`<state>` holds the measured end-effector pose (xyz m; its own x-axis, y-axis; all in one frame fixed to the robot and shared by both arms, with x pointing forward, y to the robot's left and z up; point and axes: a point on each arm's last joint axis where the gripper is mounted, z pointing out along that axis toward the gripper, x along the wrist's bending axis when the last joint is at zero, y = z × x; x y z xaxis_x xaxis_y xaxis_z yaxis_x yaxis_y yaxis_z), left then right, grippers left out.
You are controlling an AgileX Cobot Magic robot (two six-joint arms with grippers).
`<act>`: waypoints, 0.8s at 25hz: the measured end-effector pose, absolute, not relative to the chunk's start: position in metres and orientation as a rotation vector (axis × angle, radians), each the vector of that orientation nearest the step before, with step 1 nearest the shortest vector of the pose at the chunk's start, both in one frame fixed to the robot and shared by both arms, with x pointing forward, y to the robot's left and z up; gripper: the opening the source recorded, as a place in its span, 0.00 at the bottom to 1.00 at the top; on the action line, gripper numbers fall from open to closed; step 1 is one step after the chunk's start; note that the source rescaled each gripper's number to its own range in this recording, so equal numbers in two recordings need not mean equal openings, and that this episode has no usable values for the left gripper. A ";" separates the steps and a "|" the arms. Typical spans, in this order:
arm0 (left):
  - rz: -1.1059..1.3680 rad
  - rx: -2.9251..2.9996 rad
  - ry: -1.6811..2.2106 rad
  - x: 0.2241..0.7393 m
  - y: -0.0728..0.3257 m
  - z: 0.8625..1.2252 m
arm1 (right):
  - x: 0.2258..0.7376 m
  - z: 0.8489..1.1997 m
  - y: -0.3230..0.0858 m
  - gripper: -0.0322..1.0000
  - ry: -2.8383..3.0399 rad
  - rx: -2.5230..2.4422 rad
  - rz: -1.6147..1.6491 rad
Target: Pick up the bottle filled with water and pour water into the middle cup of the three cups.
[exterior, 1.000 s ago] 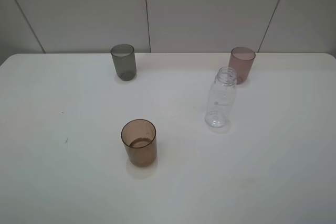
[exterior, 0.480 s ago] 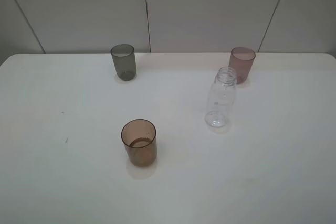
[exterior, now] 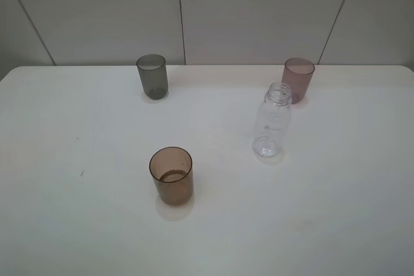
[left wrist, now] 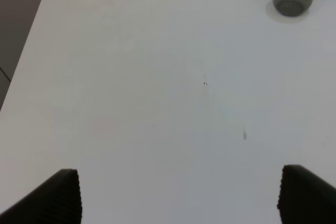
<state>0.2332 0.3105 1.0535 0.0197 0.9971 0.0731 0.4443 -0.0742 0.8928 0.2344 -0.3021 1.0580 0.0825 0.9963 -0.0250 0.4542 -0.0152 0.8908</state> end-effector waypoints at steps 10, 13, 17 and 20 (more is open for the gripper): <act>1.010 1.603 1.502 0.233 0.310 1.053 | 0.234 1.058 -0.302 1.00 1.479 1.582 0.879; 1.010 1.603 1.502 0.233 0.310 1.053 | 0.234 1.058 -0.302 1.00 1.479 1.582 0.879; 1.010 1.603 1.502 0.233 0.310 1.053 | 0.234 1.058 -0.302 1.00 1.479 1.582 0.879; 1.010 1.603 1.502 0.233 0.310 1.053 | 0.234 1.058 -0.302 1.00 1.479 1.582 0.879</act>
